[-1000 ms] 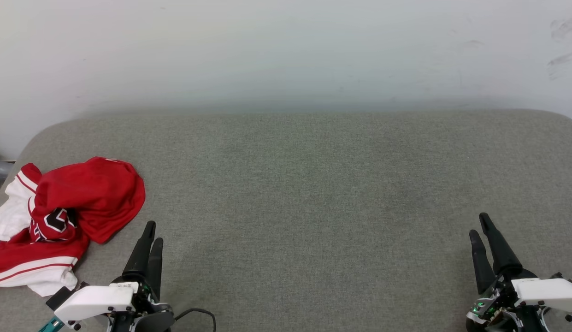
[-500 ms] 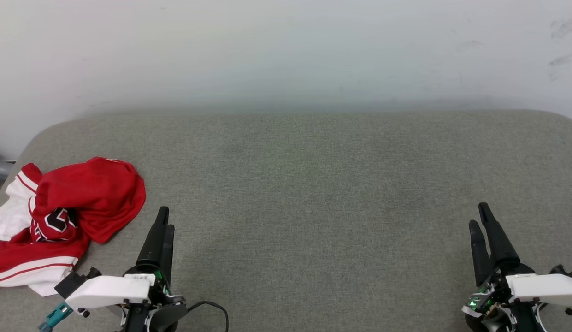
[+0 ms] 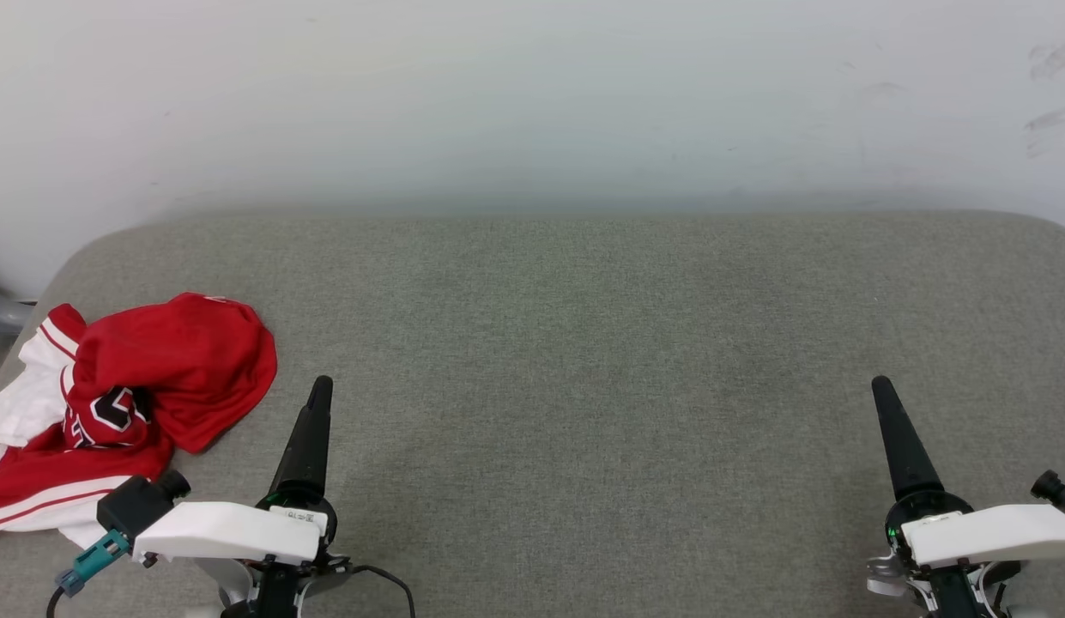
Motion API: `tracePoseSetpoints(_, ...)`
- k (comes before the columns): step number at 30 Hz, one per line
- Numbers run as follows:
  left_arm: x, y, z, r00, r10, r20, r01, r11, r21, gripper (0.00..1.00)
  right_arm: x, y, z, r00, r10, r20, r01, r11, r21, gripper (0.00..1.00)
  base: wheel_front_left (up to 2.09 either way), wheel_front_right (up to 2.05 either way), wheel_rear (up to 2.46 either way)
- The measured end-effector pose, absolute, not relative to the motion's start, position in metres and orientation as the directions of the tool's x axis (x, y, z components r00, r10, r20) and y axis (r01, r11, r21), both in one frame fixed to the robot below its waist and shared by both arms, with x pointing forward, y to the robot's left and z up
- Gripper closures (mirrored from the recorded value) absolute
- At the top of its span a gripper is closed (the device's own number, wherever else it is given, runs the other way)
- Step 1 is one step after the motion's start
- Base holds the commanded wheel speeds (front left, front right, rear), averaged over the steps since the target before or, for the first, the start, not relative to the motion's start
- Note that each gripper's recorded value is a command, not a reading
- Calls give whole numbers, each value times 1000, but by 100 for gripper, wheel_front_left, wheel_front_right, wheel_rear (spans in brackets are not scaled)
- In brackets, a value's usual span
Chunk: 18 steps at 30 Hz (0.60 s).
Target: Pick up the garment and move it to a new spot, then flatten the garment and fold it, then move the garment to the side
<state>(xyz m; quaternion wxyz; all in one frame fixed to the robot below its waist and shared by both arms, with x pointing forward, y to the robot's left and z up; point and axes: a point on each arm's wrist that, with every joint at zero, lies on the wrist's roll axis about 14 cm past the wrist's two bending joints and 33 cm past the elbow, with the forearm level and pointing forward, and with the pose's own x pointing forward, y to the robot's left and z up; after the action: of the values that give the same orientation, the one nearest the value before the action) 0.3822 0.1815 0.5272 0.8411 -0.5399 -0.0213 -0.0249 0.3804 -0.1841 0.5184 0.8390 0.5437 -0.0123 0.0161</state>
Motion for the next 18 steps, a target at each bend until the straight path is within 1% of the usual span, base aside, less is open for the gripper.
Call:
tracePoseSetpoints(6, 380, 182, 532, 996, -33, 80, 85, 571, -817, 0, 380, -183, 526, 998, 30, 57, -64, 592, 804, 0, 0, 0, 0)
tracePoseSetpoints(10, 379, 182, 533, 995, -43, 86, 93, 653, -751, 0, 380, -180, 531, 997, 47, 68, -81, 697, 713, 0, 0, 0, 0)
tracePoseSetpoints(14, 378, 184, 533, 995, -46, 89, 95, 720, -687, 0, 380, -177, 534, 996, 58, 74, -92, 760, 643, 0, 0, 0, 0)
tracePoseSetpoints(18, 377, 187, 532, 995, -42, 89, 89, 764, -639, 0, 378, -176, 533, 996, 64, 69, -92, 809, 581, 0, 0, 0, 0)
